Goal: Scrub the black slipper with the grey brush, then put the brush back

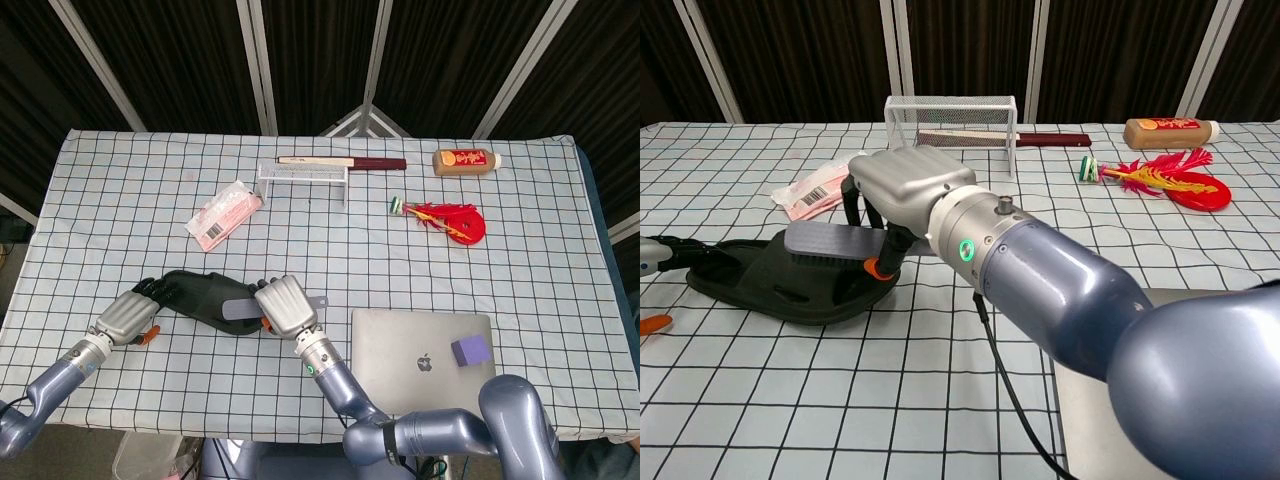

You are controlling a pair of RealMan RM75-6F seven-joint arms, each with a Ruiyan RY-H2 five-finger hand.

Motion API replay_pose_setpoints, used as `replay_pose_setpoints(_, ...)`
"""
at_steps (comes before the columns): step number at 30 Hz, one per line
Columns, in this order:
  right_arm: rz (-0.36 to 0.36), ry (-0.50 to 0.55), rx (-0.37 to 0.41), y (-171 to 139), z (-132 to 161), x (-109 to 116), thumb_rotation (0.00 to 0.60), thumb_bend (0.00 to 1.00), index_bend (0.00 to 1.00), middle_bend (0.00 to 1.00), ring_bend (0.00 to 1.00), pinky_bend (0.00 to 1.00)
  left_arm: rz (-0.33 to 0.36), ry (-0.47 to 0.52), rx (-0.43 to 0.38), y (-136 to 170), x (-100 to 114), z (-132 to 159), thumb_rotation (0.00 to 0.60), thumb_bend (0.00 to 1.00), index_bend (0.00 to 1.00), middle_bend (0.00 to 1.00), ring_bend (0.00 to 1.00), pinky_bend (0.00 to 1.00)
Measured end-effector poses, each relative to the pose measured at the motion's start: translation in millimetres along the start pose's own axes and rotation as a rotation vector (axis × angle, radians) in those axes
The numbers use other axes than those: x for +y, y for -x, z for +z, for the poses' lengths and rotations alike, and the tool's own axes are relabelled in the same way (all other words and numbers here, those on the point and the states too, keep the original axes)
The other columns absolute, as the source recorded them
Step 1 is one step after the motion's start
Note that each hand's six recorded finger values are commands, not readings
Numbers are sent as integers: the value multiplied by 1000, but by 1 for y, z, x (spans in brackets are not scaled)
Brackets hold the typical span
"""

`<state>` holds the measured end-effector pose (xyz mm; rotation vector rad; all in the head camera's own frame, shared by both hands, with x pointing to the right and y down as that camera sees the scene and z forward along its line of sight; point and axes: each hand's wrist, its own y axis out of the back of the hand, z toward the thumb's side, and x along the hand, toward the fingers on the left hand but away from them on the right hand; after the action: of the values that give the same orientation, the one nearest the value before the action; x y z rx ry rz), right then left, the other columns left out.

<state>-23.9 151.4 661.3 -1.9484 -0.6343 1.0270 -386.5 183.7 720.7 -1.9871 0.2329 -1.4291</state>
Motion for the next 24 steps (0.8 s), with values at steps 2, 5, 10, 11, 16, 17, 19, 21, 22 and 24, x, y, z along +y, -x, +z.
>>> replay_pose_setpoints(2,-1,3,2,1,6,-1,600,715,685,653,560,621,0,2,-7,0,0,2,600,623,0,53,0,7)
replay_pose_setpoints(5,-3,-1,-3,5,10,-4,600,717,685,653,560,621,2,3,-19,0,1,7,600,623,0,53,0,7)
replay_pose_setpoints(10,-4,-16,-17,11,9,-10,600,718,685,653,560,621,2,11,-40,-1,1,15,600,623,0,52,0,7)
replay_pose_setpoints(11,-4,-19,-21,12,8,-12,600,719,685,653,560,621,3,11,-45,-1,1,16,600,623,0,52,0,7)
replay_pose_setpoints(16,-7,-38,-45,18,-2,-18,600,718,685,653,560,621,3,10,-68,-1,2,24,600,622,0,52,0,7)
replay_pose_setpoints(17,-8,-44,-49,19,-4,-19,600,718,685,653,560,621,2,10,-69,-2,2,24,600,622,0,52,0,7)
replay_pose_setpoints(19,-10,-64,-57,21,-6,-21,600,719,684,653,560,621,3,12,-71,-2,3,26,600,623,0,52,0,7)
replay_pose_setpoints(21,-12,-89,-61,21,-8,-23,600,718,684,653,560,621,3,10,-72,-2,3,26,600,623,0,52,0,7)
replay_pose_setpoints(22,-13,-109,-63,21,-10,-25,600,718,684,653,560,621,2,8,-72,-2,3,26,600,623,0,52,0,7)
replay_pose_setpoints(24,-13,-144,-68,21,-13,-27,600,719,685,653,560,621,0,6,-72,-2,3,26,600,623,0,52,0,7)
